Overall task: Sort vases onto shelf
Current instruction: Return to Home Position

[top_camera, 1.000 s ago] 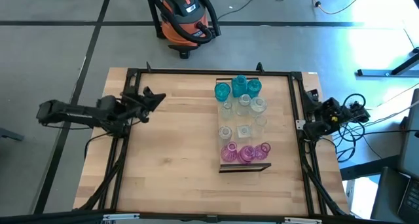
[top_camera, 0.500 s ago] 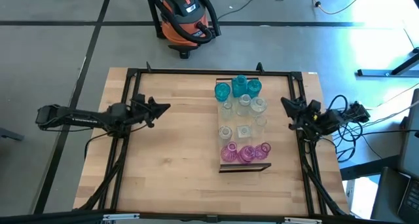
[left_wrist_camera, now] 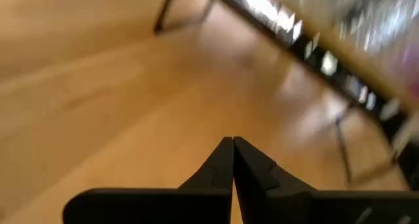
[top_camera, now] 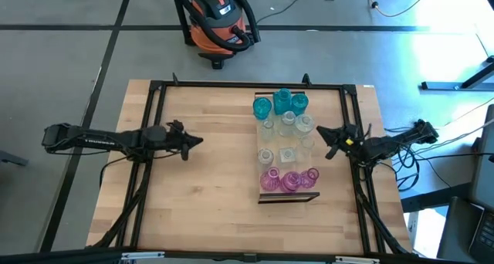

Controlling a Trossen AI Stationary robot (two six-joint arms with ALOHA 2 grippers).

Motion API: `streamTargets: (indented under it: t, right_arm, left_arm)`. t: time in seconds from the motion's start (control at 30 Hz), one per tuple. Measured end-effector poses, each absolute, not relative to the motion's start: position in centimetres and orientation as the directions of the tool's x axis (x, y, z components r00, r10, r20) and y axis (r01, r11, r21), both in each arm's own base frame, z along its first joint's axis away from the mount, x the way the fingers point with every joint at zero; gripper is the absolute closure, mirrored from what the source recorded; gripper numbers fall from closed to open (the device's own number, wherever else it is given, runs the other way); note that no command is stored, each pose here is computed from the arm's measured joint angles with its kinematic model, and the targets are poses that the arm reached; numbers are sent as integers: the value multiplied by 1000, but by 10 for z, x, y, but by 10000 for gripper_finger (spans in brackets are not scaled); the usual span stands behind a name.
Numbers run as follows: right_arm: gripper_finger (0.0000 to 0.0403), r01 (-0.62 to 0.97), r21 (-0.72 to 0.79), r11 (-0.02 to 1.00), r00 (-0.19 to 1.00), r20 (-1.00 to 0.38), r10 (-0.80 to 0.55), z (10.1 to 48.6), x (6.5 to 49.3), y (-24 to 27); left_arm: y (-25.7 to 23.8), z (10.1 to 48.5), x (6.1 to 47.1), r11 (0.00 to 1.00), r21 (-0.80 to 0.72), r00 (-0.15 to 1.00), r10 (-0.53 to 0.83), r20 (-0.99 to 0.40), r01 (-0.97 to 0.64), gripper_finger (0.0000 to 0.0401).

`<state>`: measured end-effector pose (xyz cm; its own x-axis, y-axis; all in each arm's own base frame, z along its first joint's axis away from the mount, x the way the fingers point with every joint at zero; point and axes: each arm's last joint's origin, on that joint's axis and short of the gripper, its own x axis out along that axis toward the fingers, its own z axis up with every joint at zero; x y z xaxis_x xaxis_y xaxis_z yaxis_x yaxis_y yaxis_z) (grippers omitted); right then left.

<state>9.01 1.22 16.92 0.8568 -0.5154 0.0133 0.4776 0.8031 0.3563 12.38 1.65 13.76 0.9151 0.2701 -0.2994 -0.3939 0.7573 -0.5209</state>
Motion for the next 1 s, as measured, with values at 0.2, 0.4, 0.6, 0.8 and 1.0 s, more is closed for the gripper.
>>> streamTargets:
  t: [0.2,0.4,0.6,0.8,1.0]
  right_arm:
    - [403,463,332,822,875,-25,-483,165,94,15]
    - [403,305,373,876,951,-67,-302,161,100,21]
    - [403,341,281,897,939,-140,-313,153,105,23]
    - [403,366,247,897,928,-172,-331,150,108,24]
    - [403,326,157,932,936,-191,-295,148,109,25]
  left_arm:
    - [14,122,118,815,-424,868,179,-464,-395,401]
    - [12,117,119,893,-309,848,133,-514,-327,401]
    - [12,115,119,898,-293,838,134,-529,-328,401]
    - [12,115,119,898,-292,838,135,-528,-329,401]
    - [12,115,119,898,-291,838,136,-528,-329,401]
